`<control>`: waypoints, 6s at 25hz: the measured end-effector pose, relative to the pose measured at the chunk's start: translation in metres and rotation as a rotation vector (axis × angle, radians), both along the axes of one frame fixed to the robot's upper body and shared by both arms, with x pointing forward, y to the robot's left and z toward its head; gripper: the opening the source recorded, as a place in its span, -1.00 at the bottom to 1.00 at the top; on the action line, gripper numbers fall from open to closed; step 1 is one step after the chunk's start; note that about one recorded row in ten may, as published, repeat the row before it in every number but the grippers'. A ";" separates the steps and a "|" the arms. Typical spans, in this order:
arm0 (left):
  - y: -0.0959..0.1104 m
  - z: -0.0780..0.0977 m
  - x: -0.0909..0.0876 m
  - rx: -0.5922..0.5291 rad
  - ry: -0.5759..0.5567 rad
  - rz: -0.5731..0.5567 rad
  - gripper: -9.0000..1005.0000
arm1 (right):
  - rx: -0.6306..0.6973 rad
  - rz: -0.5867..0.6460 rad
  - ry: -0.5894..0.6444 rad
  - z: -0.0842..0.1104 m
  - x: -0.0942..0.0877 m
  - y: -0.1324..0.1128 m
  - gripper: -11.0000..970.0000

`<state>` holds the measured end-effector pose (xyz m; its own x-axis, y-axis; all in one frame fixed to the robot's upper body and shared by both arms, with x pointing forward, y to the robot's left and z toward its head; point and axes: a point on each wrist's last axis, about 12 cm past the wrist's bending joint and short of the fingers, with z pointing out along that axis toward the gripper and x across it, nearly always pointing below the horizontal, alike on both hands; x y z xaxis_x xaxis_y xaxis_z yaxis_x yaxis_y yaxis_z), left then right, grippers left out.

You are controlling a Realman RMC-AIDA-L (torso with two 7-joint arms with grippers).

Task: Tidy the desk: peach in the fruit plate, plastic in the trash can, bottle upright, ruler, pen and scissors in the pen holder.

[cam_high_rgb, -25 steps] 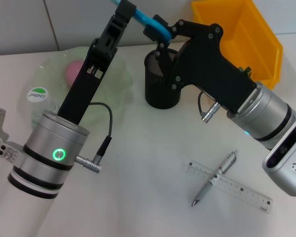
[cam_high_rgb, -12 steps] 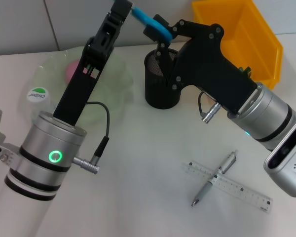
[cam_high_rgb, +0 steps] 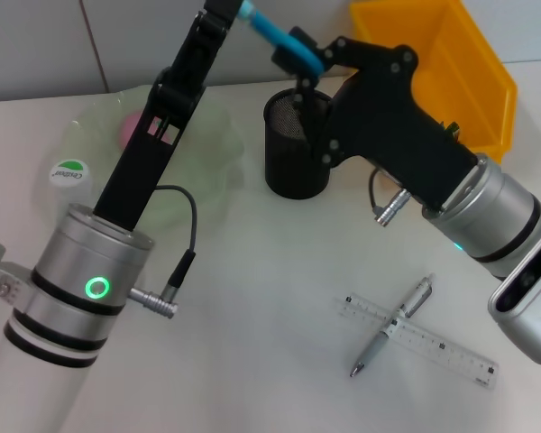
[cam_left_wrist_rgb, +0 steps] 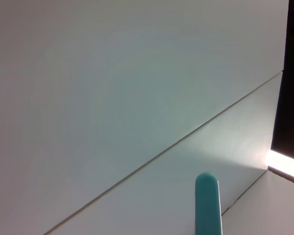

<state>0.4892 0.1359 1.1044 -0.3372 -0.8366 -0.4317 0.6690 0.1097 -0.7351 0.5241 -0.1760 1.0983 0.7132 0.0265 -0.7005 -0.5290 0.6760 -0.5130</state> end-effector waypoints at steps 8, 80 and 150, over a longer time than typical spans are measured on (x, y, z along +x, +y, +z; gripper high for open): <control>0.006 -0.001 -0.002 0.053 -0.082 0.034 0.72 | 0.100 -0.101 -0.019 0.002 -0.006 -0.018 -0.80; 0.098 0.045 0.042 0.950 -0.531 -0.430 0.67 | -0.904 -0.283 1.438 0.164 0.170 0.014 -0.74; 0.096 0.047 0.037 1.131 -0.475 -0.633 0.68 | -0.562 0.055 1.418 0.178 0.069 -0.050 0.49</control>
<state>0.5266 0.2319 1.1512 -0.1549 0.2826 -0.9467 0.9874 0.0747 -0.1393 0.5926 -0.2264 1.2759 -0.5272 -0.4643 -0.7117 -0.8067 0.5368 0.2474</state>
